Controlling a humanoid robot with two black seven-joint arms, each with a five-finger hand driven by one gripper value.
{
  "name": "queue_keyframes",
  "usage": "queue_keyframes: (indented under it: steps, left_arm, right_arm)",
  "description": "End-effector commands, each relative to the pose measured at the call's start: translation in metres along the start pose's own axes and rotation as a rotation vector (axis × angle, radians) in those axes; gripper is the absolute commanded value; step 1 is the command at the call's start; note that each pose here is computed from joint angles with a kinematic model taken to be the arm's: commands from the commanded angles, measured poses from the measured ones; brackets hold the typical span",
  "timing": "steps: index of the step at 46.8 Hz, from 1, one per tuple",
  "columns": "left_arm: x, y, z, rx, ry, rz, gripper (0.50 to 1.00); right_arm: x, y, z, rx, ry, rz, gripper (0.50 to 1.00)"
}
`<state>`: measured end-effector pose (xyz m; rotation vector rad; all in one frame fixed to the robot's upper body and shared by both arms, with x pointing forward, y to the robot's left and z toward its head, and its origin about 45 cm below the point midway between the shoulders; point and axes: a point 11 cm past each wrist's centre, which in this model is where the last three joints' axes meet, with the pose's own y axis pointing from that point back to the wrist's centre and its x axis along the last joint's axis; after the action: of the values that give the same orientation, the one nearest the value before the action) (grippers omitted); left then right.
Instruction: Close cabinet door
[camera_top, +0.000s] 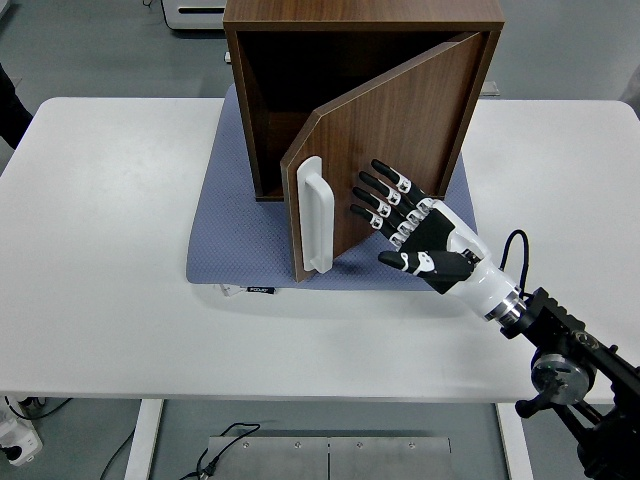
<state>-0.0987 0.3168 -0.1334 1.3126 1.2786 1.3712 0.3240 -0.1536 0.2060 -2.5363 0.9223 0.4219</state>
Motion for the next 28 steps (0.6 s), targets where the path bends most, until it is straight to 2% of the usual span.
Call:
queue_keyframes:
  steps: [1, 13, 19, 28]
  left_arm:
    - [0.0, 0.0, 0.0, 0.0, 0.001, 0.0, 1.0]
    - [0.0, 0.0, 0.0, 0.0, -0.001, 0.0, 1.0]
    - [0.0, 0.0, 0.0, 0.0, -0.001, 0.0, 1.0]
    - [0.0, 0.0, 0.0, 0.0, 0.001, 0.0, 1.0]
  right_arm:
    - [-0.001, -0.007, 0.001, 0.001, -0.002, -0.005, 1.0]
    - [-0.002, -0.025, 0.005, -0.002, 0.001, -0.007, 1.0]
    - [-0.004, -0.037, 0.005, 0.0, 0.003, -0.02, 1.0]
    - [-0.005, -0.055, 0.007, 0.005, 0.008, -0.005, 1.0]
